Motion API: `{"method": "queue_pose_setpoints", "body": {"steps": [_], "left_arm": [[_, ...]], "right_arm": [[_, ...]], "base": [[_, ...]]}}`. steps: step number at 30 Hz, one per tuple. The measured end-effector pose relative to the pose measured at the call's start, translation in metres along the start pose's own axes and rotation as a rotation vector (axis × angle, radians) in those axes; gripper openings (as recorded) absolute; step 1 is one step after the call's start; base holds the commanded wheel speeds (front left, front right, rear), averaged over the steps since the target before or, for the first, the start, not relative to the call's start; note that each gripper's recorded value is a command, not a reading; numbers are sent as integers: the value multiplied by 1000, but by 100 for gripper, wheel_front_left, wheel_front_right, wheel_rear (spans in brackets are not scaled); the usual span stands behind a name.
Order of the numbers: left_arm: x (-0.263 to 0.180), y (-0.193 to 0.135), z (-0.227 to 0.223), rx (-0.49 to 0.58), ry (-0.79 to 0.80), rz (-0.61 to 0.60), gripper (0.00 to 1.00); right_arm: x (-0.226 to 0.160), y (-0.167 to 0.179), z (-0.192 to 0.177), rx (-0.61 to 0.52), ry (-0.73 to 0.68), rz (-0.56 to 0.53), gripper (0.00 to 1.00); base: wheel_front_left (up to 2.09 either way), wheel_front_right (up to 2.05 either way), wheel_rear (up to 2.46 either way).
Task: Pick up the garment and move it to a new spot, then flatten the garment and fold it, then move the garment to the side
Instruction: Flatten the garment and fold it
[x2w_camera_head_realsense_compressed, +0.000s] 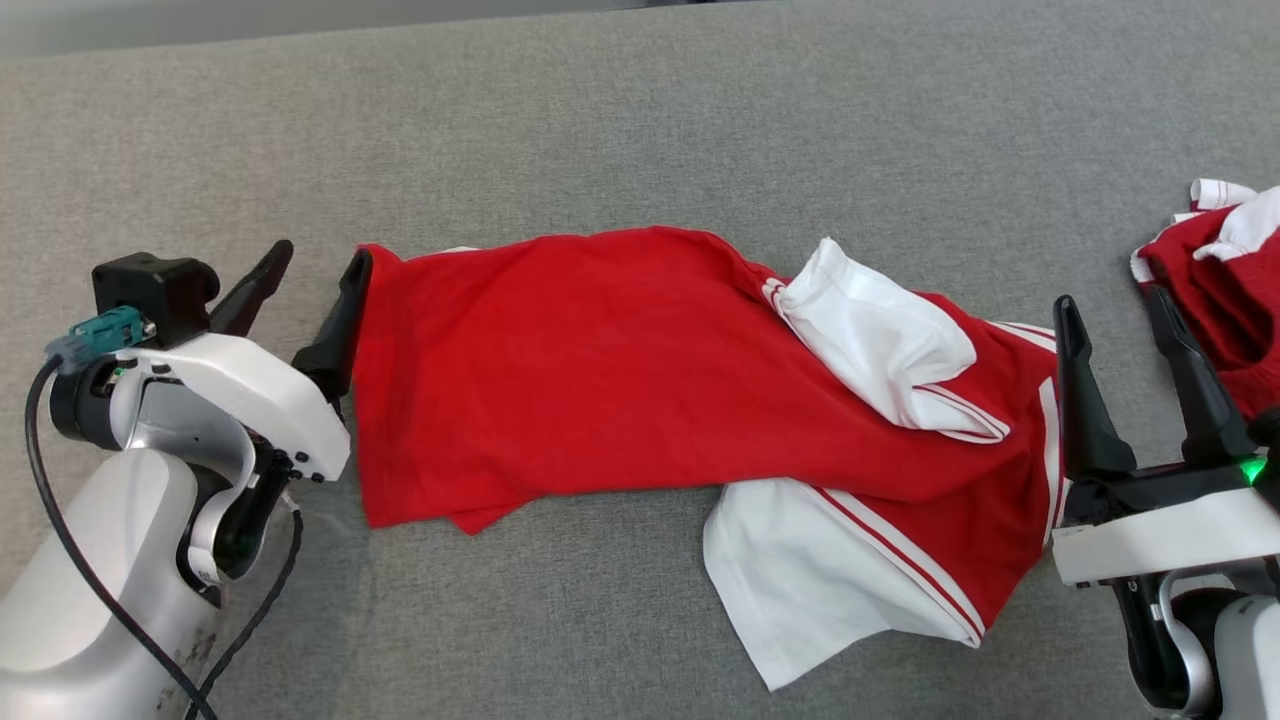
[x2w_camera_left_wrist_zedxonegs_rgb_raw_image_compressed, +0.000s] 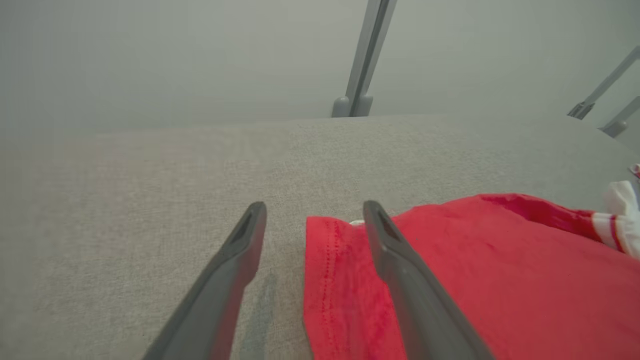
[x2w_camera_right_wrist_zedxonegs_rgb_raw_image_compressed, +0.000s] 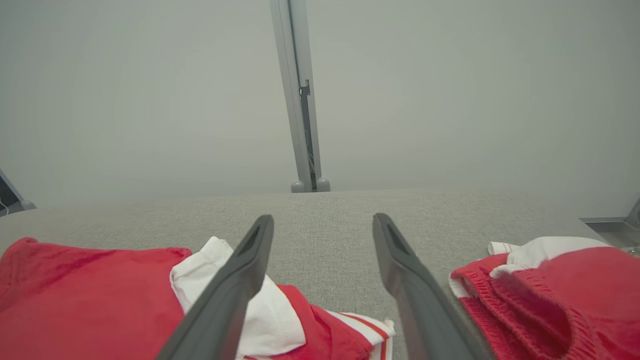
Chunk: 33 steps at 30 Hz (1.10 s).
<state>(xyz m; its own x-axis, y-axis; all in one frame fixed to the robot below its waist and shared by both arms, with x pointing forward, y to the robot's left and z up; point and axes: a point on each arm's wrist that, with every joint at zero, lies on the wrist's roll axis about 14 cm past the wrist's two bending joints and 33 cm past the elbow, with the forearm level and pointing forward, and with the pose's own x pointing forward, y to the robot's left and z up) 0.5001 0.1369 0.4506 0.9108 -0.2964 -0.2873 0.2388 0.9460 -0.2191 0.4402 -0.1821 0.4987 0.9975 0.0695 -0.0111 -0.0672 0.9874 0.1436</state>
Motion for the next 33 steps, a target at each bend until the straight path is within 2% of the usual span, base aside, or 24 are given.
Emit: {"method": "queue_pose_setpoints", "body": {"steps": [5, 13, 14, 15, 17, 21, 33], "left_arm": [[18, -2, -37, -36, 137, -41, 100], [26, -4, -61, -43, 235, -71, 100], [27, -5, -61, -35, 237, -77, 77], [28, -6, -60, -22, 238, -82, 46], [30, -7, -57, -19, 226, -92, 0], [28, -9, -57, -7, 229, -100, 0], [22, -3, -57, 9, 213, -89, 0]], "right_arm": [[0, -8, -7, -8, 13, -21, 100], [0, -12, -12, -5, 21, -36, 100], [0, -13, -13, -5, 23, -37, 100], [0, -13, -14, -4, 27, -38, 100], [-1, -13, -15, -3, 31, -38, 100], [0, -7, -19, 1, 50, -22, 100], [11, 33, -78, 30, 255, 131, 100]], "base": [[0, 0, 0], [0, 0, 0], [0, 0, 0], [0, 0, 0], [0, 0, 0], [0, 0, 0], [0, 0, 0]]}}
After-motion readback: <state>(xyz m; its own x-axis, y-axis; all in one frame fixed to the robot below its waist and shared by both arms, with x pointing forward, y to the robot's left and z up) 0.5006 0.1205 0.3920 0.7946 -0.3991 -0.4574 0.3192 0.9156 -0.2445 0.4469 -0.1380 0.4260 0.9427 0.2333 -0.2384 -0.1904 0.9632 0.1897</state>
